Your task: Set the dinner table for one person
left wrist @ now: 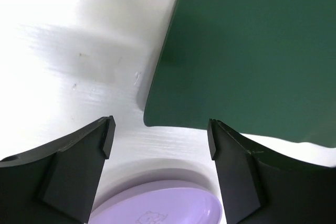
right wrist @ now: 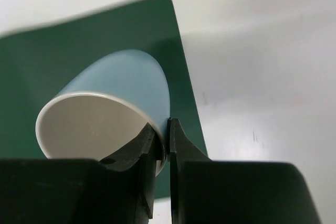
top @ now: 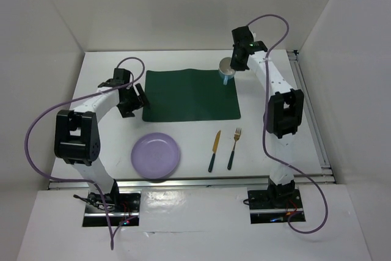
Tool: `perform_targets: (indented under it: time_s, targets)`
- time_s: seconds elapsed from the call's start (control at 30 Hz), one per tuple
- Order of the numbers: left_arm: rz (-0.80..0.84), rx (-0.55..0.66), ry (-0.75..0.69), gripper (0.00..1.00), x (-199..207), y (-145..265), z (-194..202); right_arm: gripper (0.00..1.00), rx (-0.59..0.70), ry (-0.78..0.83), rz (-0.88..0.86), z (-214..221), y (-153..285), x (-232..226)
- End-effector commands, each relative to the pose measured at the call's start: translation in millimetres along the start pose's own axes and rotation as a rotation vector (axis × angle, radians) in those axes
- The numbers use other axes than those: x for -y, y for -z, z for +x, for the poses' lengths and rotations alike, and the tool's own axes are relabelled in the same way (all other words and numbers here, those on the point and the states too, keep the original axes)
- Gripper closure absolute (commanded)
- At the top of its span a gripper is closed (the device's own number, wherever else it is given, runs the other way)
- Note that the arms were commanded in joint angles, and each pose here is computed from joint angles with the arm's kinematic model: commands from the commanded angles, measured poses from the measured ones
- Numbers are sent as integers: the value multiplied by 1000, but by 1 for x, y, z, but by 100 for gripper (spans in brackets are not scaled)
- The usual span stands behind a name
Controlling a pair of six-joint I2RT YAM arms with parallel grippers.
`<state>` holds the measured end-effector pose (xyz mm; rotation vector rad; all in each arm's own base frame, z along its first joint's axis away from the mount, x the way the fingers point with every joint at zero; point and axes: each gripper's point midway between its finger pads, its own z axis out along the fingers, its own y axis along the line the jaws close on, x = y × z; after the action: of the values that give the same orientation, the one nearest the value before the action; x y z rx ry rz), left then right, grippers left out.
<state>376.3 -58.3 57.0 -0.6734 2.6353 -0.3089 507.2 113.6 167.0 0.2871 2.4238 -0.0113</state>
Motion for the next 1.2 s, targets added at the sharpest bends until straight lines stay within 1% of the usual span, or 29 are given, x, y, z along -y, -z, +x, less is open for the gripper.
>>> perform_targets:
  time_s: [0.0, 0.03, 0.07, 0.1, 0.13, 0.2, 0.23, 0.3, 0.33, 0.4, 0.43, 0.47, 0.5, 0.53, 0.57, 0.63, 0.77, 0.97, 1.03, 1.13, 1.17]
  targets:
    - [-34, 46, -29, 11, 2, 16, -24, 100, 106, -14, -90, -53, -10, -21]
    - [-37, 64, -29, 11, 3, 25, -28, 100, 108, -25, -80, -58, -16, -15]
    - [-38, 101, -30, 11, 5, 38, -35, 100, 110, -15, -91, -60, -21, -18]
    - [-37, 127, -31, 11, 7, 49, -40, 100, 89, -21, -83, -58, -35, -13]
    - [-46, 129, -40, 11, 4, 57, -38, 100, 103, -33, -90, -66, -36, -10]
    - [-58, 165, -39, 12, 2, 75, -41, 100, 93, -39, -104, -65, -45, -9]
    - [-57, 168, -39, 14, -1, 88, -34, 100, 78, -37, -107, -60, -51, -10]
    - [-59, 162, -21, 15, -7, 94, -23, 100, 80, -45, -101, -62, -57, -5]
    - [-37, 166, -22, 15, -7, 105, -16, 100, 80, -45, -101, -62, -57, -5]
    - [-33, 135, 4, 15, -14, 106, 4, 100, 80, -45, -101, -62, -57, -5]
    - [-18, 138, 12, 15, -16, 115, 12, 100, 77, -44, -109, -60, -61, -7]
    - [-15, 135, 4, 15, -16, 116, 18, 100, 72, -43, -122, -59, -61, -10]
    - [-20, 103, 35, 15, -21, 114, 32, 100, 72, -43, -122, -59, -61, -10]
    - [-28, 91, 49, 15, -25, 116, 39, 100, 73, -34, -122, -59, -61, -9]
    - [-18, 104, 48, 15, -27, 120, 42, 100, 73, -34, -122, -59, -61, -9]
    - [-35, 72, 66, 15, -33, 119, 57, 100, 70, -34, -131, -59, -61, -11]
    - [-41, 63, 77, 15, -41, 119, 69, 100, 48, -24, -141, -50, -66, -17]
    - [-48, -4, 102, 15, -49, 109, 92, 100, 21, -13, -137, -39, -73, -20]
    - [-49, -6, 102, 13, -50, 108, 94, 100, 13, -11, -134, -36, -77, -20]
    - [-56, -14, 103, 12, -53, 106, 98, 100, 13, -11, -134, -36, -77, -20]
    - [-47, -21, 103, 12, -51, 107, 99, 98, 4, -10, -130, -33, -81, -20]
